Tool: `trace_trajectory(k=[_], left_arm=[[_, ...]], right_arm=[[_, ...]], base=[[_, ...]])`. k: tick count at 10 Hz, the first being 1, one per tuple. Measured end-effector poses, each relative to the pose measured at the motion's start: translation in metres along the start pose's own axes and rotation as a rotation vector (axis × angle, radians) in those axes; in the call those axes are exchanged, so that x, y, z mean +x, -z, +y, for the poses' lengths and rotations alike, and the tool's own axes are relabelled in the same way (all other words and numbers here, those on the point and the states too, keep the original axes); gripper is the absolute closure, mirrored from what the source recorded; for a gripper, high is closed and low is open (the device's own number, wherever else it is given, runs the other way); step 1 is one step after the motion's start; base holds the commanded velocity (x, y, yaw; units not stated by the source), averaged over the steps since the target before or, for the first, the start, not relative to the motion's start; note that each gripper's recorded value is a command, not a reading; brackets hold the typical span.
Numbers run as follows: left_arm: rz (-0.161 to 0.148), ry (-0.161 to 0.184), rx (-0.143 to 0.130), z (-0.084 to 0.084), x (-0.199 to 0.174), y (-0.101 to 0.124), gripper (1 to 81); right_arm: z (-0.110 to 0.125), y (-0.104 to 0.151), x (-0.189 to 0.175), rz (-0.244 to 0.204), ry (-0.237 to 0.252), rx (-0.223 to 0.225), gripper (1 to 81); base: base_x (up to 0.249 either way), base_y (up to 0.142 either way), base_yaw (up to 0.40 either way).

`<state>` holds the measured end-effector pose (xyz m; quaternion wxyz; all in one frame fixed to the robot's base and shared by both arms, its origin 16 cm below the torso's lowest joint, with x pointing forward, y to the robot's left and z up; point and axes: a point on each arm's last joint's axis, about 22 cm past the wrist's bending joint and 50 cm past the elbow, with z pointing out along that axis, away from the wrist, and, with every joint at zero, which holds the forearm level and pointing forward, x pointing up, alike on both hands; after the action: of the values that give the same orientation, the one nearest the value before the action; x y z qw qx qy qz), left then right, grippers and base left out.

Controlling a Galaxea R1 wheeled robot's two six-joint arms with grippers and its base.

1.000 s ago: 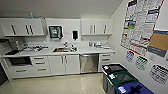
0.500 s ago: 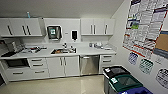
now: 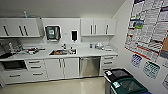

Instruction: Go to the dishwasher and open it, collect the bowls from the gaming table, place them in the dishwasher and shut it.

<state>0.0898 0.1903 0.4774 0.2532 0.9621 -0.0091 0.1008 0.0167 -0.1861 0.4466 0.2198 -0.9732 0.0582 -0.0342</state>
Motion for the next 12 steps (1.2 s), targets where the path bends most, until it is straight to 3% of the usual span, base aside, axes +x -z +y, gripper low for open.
trace_trajectory(k=[4,6,8,10,12], left_arm=[[0.005,-0.002,0.006,-0.005,0.004,0.002,1.0],[-0.008,0.006,-0.019,0.012,-0.011,-0.003,1.0],[-0.003,-0.003,0.050,-0.032,-0.003,0.014,1.0],[0.006,-0.001,-0.042,0.025,0.002,-0.008,1.0],[-0.004,-0.002,0.000,-0.001,-0.002,0.001,1.0]], right_arm=[[-0.006,-0.002,0.006,0.006,0.003,0.008,1.0],[0.014,0.005,-0.006,-0.004,0.000,-0.020,1.0],[-0.036,-0.011,-0.006,-0.005,0.004,0.054,1.0],[0.023,0.008,0.012,0.025,0.006,-0.035,1.0],[0.007,0.001,0.001,0.001,0.005,-0.012,1.0]], base=[[0.188,0.072,0.000],[0.187,0.073,0.000],[0.187,0.073,0.000],[0.187,0.073,0.000],[0.187,0.073,0.000]])
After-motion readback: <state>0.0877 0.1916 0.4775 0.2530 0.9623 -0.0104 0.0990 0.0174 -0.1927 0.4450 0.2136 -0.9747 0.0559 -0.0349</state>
